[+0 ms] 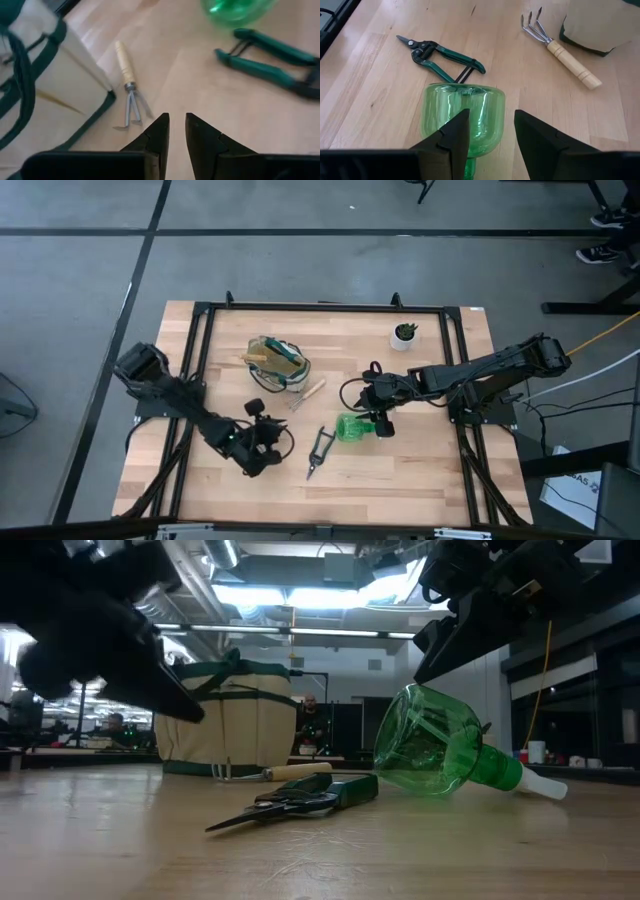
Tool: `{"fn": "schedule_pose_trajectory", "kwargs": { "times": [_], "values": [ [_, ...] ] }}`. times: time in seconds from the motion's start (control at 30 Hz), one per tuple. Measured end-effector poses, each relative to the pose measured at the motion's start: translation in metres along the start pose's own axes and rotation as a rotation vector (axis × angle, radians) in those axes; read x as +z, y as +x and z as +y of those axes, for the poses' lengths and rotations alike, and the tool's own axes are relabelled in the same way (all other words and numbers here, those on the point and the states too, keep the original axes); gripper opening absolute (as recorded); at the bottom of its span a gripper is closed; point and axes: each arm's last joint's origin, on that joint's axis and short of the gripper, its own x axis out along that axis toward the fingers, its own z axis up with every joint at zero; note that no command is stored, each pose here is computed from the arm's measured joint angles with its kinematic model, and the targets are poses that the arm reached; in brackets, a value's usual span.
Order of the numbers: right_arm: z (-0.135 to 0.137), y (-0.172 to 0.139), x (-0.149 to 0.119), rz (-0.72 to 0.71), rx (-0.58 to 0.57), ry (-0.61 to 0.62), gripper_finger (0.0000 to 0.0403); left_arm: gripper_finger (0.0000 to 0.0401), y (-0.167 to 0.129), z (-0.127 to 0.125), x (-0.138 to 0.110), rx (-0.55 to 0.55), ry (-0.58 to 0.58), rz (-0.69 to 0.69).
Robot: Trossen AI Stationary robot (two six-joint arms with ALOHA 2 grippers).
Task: Pick & Place Garden tools in Gardening bag
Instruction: Put the hand rake into the gardening bag
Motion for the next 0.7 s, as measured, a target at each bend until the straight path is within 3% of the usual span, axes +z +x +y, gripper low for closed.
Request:
{"fn": "schedule_pose_trajectory", "kwargs": {
  "times": [0.37, 0.5, 0.7],
  "values": [
    [0.000, 0.000, 0.000, 0.000, 0.000, 0.000, 0.0158, 0.0117, 0.034, -0.003, -0.021, 0.135, -0.027, 0.022],
    [0.000, 0.000, 0.000, 0.000, 0.000, 0.000, 0.0158, 0.0142, 0.040, -0.008, -0.026, 0.156, 0.064, 0.001],
    [0.000, 0.000, 0.000, 0.000, 0.000, 0.000, 0.0158, 0.0166, 0.046, -0.014, -0.029, 0.164, 0.094, -0.033]
  ]
}}
